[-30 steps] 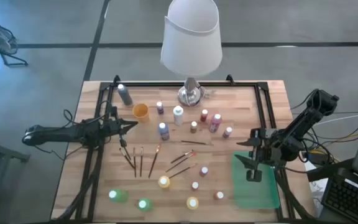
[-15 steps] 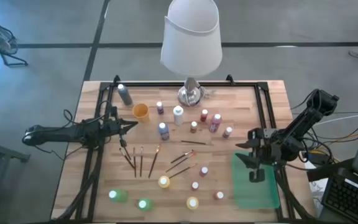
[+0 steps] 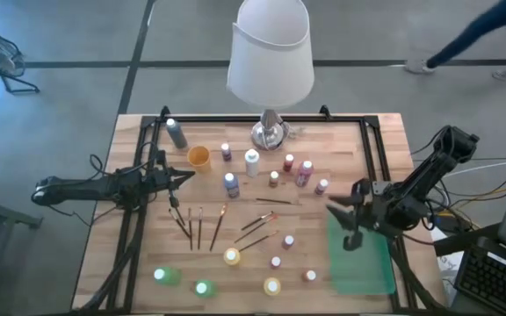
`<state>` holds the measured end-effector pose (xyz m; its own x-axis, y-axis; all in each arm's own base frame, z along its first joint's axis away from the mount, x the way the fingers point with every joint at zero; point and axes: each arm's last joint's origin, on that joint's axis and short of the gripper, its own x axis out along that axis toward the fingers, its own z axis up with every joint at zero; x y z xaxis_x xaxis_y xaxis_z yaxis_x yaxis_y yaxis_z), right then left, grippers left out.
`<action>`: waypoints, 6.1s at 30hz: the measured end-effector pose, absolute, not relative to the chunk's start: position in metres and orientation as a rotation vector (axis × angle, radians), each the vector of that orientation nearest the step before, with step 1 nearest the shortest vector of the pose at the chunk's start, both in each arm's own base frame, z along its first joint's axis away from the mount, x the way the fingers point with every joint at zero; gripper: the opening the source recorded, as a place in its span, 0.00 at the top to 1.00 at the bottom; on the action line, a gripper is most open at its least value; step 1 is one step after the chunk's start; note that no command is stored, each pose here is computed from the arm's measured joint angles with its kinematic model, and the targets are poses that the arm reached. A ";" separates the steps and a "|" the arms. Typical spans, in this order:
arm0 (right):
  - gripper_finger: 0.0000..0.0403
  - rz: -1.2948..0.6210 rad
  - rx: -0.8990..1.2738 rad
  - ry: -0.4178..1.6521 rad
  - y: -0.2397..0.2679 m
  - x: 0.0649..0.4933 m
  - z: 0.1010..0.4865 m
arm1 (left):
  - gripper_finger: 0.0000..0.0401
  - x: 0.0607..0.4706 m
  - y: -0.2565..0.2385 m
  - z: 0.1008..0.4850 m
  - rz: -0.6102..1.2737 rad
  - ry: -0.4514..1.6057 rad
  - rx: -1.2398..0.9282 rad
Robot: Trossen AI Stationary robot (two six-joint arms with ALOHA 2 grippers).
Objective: Pick & Place Paint Supplies
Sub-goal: Put the orange paint bottle into the the green bin
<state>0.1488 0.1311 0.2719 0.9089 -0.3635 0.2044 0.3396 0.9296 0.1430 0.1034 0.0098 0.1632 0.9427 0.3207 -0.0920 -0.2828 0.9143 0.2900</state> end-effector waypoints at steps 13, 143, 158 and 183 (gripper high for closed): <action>0.80 -0.405 -0.001 -0.117 0.135 0.163 0.267 | 0.97 0.103 0.010 0.163 0.311 0.139 0.278; 0.48 -0.048 0.268 1.304 0.246 0.272 0.250 | 0.97 0.103 0.010 0.163 0.311 0.139 0.278; 0.54 -0.079 0.268 1.314 0.244 0.270 0.239 | 0.97 0.103 0.010 0.163 0.311 0.139 0.278; 0.56 -0.069 0.281 1.302 0.244 0.269 0.221 | 0.97 0.103 0.010 0.163 0.310 0.139 0.278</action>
